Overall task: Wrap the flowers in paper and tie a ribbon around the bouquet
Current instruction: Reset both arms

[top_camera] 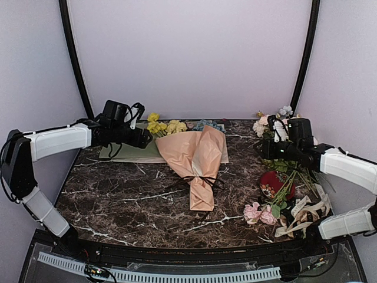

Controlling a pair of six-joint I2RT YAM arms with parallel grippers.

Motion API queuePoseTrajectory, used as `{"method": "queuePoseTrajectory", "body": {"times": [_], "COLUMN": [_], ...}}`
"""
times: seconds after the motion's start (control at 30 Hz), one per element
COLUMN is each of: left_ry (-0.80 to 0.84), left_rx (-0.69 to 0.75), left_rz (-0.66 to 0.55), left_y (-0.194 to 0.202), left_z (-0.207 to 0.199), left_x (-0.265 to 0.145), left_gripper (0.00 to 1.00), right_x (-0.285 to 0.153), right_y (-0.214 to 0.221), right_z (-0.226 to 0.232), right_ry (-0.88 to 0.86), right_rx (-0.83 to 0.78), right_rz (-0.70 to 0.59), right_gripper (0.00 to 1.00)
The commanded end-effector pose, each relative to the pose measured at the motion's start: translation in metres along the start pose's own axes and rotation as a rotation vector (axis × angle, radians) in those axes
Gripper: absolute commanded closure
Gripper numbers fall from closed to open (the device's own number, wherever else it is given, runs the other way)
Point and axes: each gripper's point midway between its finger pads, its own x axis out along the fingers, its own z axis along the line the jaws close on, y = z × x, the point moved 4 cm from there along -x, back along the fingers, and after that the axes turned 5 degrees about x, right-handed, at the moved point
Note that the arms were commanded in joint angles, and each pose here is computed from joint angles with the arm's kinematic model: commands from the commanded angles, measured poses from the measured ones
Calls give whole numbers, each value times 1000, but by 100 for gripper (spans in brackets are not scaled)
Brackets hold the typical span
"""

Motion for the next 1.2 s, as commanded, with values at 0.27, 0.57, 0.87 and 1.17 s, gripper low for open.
{"method": "queuePoseTrajectory", "body": {"times": [0.27,0.57,0.87,1.17], "left_ry": [30,-251,-454,-725], "left_rx": [-114,-168,-276,-466], "left_rz": [83,-9,-153,-292], "left_y": [20,23,37,88], "left_z": [6,45,91,144], "left_x": [15,-6,-36,-70], "left_gripper": [18,8,1,1], "right_x": [24,-6,-40,-71], "right_y": [-1,-19,-11,-2], "right_z": [-8,-46,-91,-115], "right_ry": [28,284,276,227], "right_rx": [56,88,205,284], "right_rz": [27,-186,-297,-531], "right_gripper": [53,0,0,0]}}
